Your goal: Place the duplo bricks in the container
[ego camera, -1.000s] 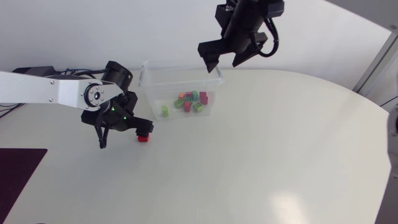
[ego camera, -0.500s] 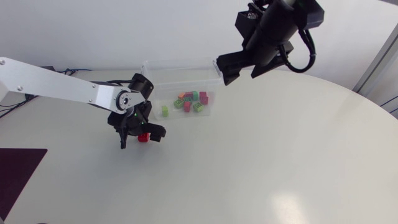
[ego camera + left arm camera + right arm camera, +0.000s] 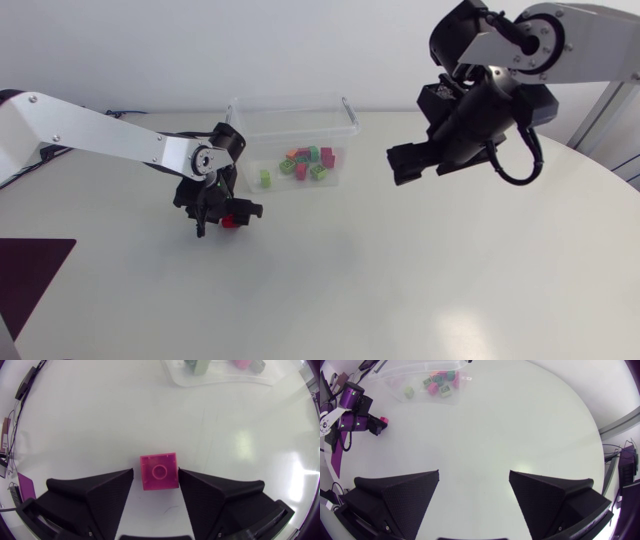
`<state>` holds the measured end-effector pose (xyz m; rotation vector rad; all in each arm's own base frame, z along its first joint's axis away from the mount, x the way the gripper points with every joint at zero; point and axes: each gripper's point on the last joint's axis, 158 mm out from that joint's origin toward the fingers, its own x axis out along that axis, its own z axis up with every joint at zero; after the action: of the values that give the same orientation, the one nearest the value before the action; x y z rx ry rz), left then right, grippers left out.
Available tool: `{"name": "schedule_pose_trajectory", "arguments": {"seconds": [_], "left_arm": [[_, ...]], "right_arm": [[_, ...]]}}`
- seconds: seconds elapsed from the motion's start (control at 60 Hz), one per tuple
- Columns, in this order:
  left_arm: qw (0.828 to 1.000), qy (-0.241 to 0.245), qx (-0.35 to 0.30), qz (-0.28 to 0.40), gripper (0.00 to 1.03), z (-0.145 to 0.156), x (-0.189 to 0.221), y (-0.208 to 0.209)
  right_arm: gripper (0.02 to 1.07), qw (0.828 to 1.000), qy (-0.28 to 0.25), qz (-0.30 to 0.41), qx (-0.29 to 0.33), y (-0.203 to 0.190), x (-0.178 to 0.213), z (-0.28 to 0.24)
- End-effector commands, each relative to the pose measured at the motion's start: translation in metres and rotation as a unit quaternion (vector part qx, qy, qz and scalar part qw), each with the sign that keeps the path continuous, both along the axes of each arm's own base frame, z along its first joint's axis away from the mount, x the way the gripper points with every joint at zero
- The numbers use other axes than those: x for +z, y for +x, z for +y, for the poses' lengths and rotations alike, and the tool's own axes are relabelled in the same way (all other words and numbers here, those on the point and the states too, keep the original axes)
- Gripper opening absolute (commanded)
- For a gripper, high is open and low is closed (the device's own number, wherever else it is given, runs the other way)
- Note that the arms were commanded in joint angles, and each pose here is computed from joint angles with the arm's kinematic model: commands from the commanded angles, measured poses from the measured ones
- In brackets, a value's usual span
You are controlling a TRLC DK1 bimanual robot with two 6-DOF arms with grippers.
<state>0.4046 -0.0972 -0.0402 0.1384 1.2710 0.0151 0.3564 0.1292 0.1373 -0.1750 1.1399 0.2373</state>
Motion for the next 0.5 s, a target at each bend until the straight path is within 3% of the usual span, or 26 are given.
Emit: {"name": "schedule_pose_trajectory", "arguments": {"seconds": [0.0, 0.317, 0.483], "left_arm": [[1.000, 0.000, 0.018, -0.001, 0.45, 0.001, -0.004, 0.004], [0.999, -0.036, 0.009, -0.026, 0.30, -0.012, 0.007, 0.006], [0.997, -0.056, -0.001, -0.049, 0.28, -0.018, 0.046, 0.005]], "right_arm": [[1.03, 1.000, 0.006, -0.004, -0.005, -0.008, 0.000, -0.009], [1.03, 1.000, 0.011, -0.001, -0.015, -0.031, -0.014, -0.033], [1.03, 1.000, 0.007, -0.001, -0.016, -0.035, -0.015, -0.040]]}}
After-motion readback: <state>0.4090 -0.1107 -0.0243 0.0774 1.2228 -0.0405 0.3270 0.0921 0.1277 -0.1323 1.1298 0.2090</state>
